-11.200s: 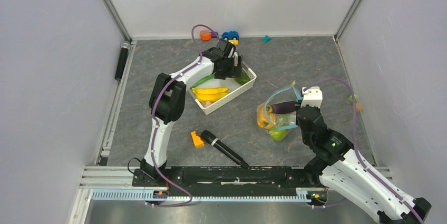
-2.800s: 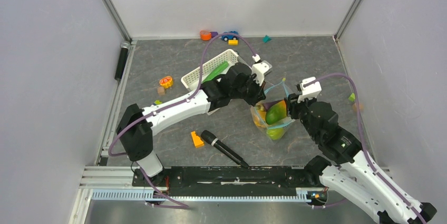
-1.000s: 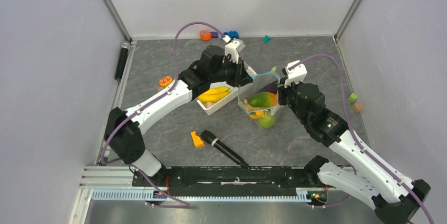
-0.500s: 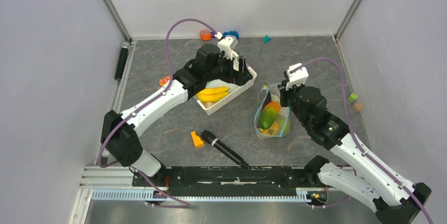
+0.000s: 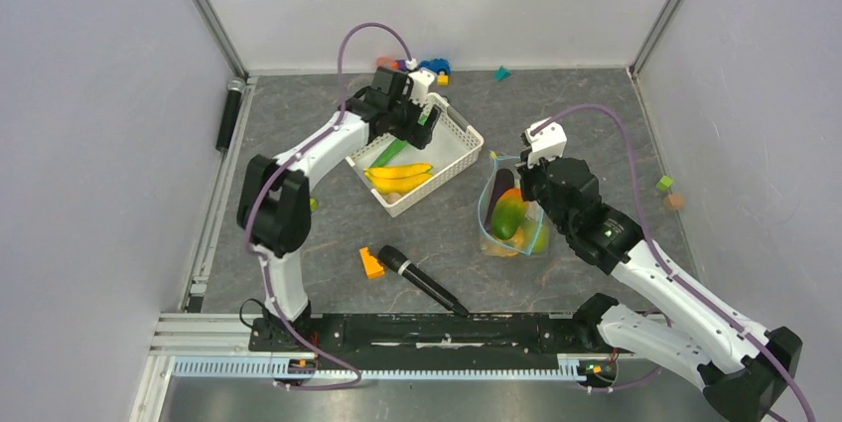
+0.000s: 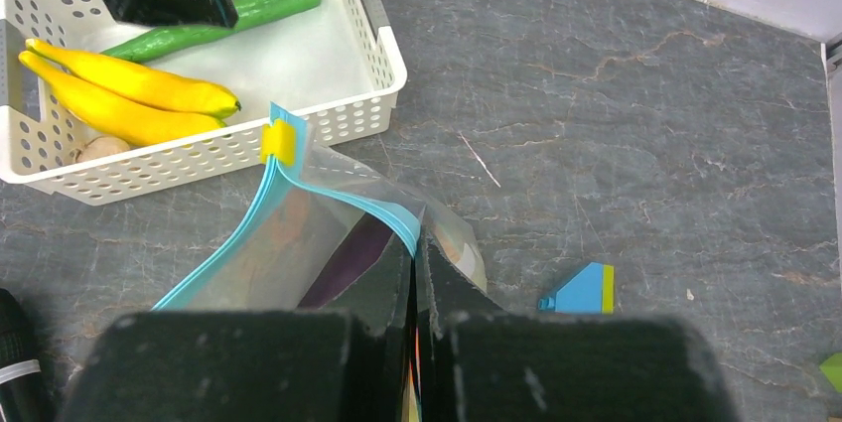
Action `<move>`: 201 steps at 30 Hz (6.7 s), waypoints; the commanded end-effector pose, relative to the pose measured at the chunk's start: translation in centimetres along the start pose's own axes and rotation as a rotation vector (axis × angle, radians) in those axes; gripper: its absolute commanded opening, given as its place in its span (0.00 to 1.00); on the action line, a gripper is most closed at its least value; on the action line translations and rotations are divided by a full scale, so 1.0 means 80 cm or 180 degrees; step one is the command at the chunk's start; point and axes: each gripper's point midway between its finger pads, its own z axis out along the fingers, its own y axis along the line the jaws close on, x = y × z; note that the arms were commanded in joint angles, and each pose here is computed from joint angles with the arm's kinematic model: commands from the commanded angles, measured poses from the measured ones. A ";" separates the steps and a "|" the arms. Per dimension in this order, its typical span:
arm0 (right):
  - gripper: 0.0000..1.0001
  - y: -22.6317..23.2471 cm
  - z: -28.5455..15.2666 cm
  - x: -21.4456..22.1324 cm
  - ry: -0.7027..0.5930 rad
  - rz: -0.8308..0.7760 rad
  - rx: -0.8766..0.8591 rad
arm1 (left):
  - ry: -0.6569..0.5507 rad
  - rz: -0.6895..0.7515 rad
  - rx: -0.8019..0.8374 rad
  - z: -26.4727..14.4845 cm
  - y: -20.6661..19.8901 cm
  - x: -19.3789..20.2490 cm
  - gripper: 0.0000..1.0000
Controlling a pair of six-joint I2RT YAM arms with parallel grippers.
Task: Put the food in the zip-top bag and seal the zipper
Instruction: Pick up the fake fruit from the bin, then place the fake fruit in the zipper food storage bag.
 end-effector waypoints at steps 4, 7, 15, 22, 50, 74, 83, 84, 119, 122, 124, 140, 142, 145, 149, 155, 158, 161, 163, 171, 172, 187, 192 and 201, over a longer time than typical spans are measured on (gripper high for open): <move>0.04 -0.002 0.001 -0.014 -0.0122 0.0002 0.0033 | 0.0630 0.0903 0.0401 0.022 -0.007 0.035 1.00; 0.04 0.000 0.004 -0.011 -0.0092 -0.0015 0.0027 | 0.0866 0.0852 0.0581 0.025 -0.017 0.067 1.00; 0.04 0.003 0.011 -0.002 0.0002 -0.0052 0.0012 | 0.0900 0.0560 0.1011 0.014 -0.053 0.091 1.00; 0.04 0.003 0.007 -0.003 -0.0016 -0.0037 -0.0003 | 0.1043 0.0517 0.1081 0.025 -0.056 0.099 0.97; 0.06 -0.003 0.000 -0.008 -0.0063 0.0004 0.0042 | 0.1471 0.0969 0.0507 0.038 -0.050 0.113 0.07; 0.07 -0.005 -0.004 -0.012 -0.0102 0.0017 0.0047 | 0.0611 0.1062 -0.0295 -0.021 -0.005 0.050 1.00; 0.07 -0.001 -0.001 -0.009 -0.0059 -0.0002 0.0003 | 0.1128 0.1155 -0.0172 0.024 0.003 0.103 1.00; 0.07 -0.001 -0.002 -0.010 -0.0070 0.0006 0.0004 | 0.1153 0.1155 -0.0156 0.028 0.002 0.106 1.00; 0.08 -0.001 -0.005 -0.014 -0.0107 0.0020 -0.0009 | -0.0843 0.0263 -0.0162 -0.120 -0.035 -0.072 0.13; 0.08 0.003 -0.002 -0.012 -0.0083 0.0008 -0.0059 | -0.1350 -0.0203 0.0416 -0.180 -0.084 -0.114 0.17; 0.08 0.004 -0.001 -0.011 -0.0071 0.0016 -0.0067 | -0.1538 -0.0570 0.0692 -0.210 -0.109 -0.134 0.09; 0.10 0.034 -0.009 -0.022 -0.0149 0.0169 -0.0496 | -0.2634 -0.1818 0.1251 -0.223 -0.224 -0.190 0.02; 0.09 0.040 -0.007 -0.022 -0.0123 0.0179 -0.0564 | -0.2744 -0.2006 0.1332 -0.212 -0.229 -0.189 0.02; 0.09 0.033 -0.009 -0.024 -0.0140 0.0200 -0.0477 | -0.2962 -0.2206 0.1304 -0.204 -0.233 -0.186 0.02; 0.10 0.024 -0.019 -0.029 -0.0220 0.0225 -0.0403 | -0.2919 -0.2048 0.1321 -0.188 -0.258 -0.176 0.07; 0.11 0.011 -0.019 -0.028 -0.0224 0.0234 -0.0227 | -0.3084 -0.2029 0.1254 -0.203 -0.272 -0.142 0.06; 0.11 0.010 -0.017 -0.026 -0.0194 0.0227 -0.0203 | -0.3031 -0.1970 0.1260 -0.213 -0.283 -0.131 0.07; 0.11 0.009 -0.014 -0.024 -0.0160 0.0227 -0.0172 | -0.2944 -0.1970 0.1395 -0.228 -0.291 -0.127 0.06; 0.11 0.009 -0.014 -0.024 -0.0150 0.0225 -0.0165 | -0.2955 -0.1915 0.1576 -0.241 -0.299 -0.126 0.06; 0.11 0.008 -0.017 -0.026 -0.0180 0.0237 -0.0172 | -0.2774 -0.1914 0.1826 -0.236 -0.322 -0.115 0.06; 0.11 0.008 -0.017 -0.026 -0.0182 0.0240 -0.0168 | -0.2737 -0.1904 0.1863 -0.233 -0.326 -0.113 0.06; 0.10 0.007 -0.017 -0.024 -0.0172 0.0230 -0.0155 | -0.2698 -0.1792 0.0876 -0.139 -0.294 -0.091 0.07; 0.10 0.006 -0.018 -0.023 -0.0174 0.0225 -0.0145 | -0.2693 -0.1779 0.0616 -0.123 -0.282 -0.085 0.17; 0.11 0.004 -0.017 -0.022 -0.0162 0.0205 -0.0110 | -0.2601 -0.1561 0.0655 -0.111 -0.300 -0.079 0.50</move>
